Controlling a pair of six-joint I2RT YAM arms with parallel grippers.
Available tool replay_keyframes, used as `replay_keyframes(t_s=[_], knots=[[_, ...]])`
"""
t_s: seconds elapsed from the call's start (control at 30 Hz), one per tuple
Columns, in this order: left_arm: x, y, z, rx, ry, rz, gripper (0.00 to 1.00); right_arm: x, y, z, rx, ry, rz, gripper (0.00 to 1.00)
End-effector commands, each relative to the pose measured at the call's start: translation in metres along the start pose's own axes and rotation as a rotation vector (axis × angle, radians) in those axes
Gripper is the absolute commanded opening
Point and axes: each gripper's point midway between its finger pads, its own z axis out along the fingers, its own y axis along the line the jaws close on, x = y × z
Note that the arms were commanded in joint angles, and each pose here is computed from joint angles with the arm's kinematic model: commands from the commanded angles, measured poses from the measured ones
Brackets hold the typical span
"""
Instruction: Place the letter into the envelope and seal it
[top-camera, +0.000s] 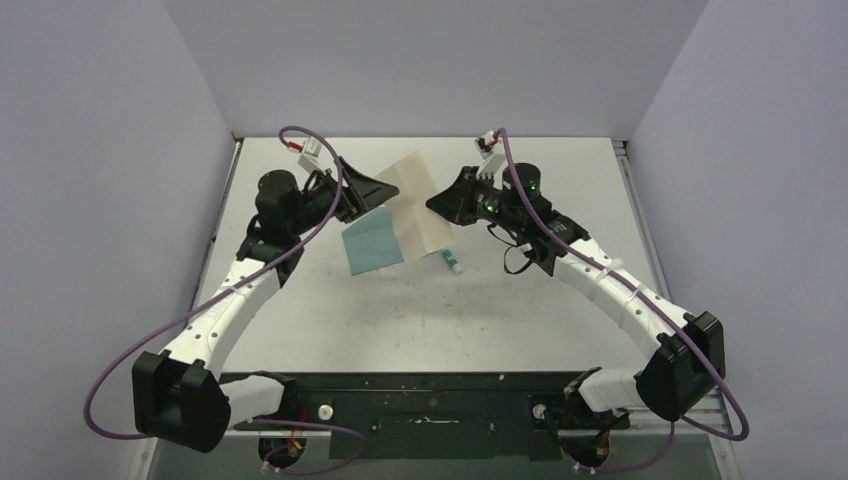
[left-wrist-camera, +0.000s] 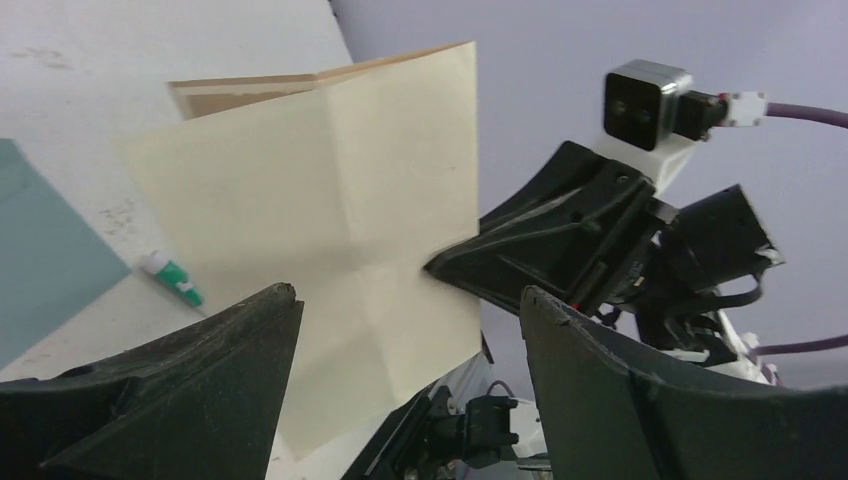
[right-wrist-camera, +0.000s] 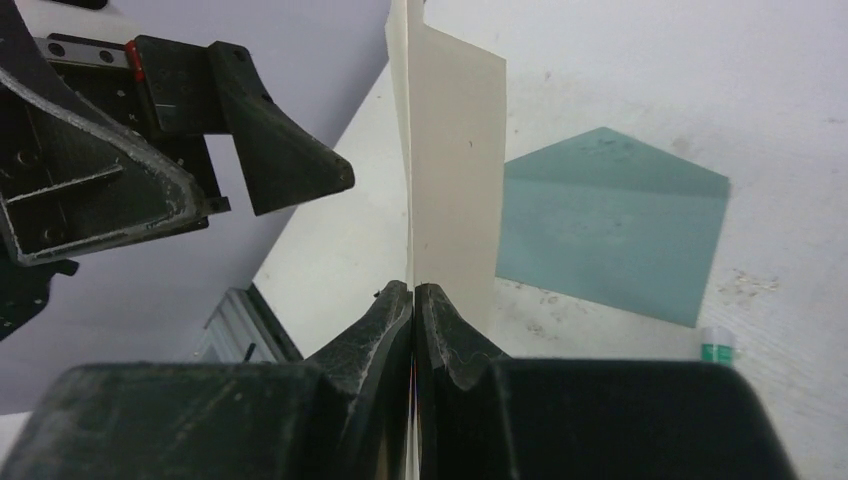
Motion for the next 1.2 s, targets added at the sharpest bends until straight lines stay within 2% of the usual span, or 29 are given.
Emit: replay_keyframes(t_s=[0.0,0.1,0.37,0.5,0.6,0.73,0.83,0.93,1.0,1.1,1.17], knots=[[-0.008,-0.028,0.011,0.103,-0.061,-0.021,0.77,-0.035,0.041,-0.006,-0.169,-0.176,0.128,0.05],[-0.002,-0.026,0.012,0.116,-0.048,-0.04,0.74,-0.046,0.051,-0.015,-0.23,-0.229,0.207,0.05],[0.009,-0.04,0.01,0.209,-0.021,-0.122,0.79,-0.061,0.07,-0.032,-0.38,-0.291,0.36,0.05],[0.017,-0.046,0.014,0.252,0.004,-0.16,0.72,-0.063,0.079,-0.036,-0.457,-0.296,0.426,0.05],[0.014,-0.054,0.011,0.284,-0.001,-0.147,0.72,-0.064,0.077,-0.035,-0.43,-0.298,0.417,0.05],[0.006,-0.065,0.004,0.3,-0.035,-0.099,0.77,-0.059,0.068,-0.031,-0.368,-0.289,0.402,0.05],[0.005,-0.058,0.005,0.248,-0.045,-0.071,0.76,-0.054,0.067,-0.029,-0.362,-0.273,0.403,0.05],[-0.001,-0.033,0.009,0.087,-0.072,-0.017,0.68,-0.044,0.065,-0.02,-0.325,-0.227,0.379,0.05],[-0.008,-0.031,0.006,0.033,-0.093,0.06,0.66,-0.039,0.069,-0.017,-0.327,-0.204,0.349,0.05],[-0.014,-0.036,0.003,0.012,-0.102,0.12,0.65,-0.032,0.071,-0.011,-0.335,-0.181,0.334,0.05],[-0.019,-0.019,0.0,-0.099,-0.113,0.148,0.67,-0.032,0.068,-0.01,-0.307,-0.188,0.318,0.05]])
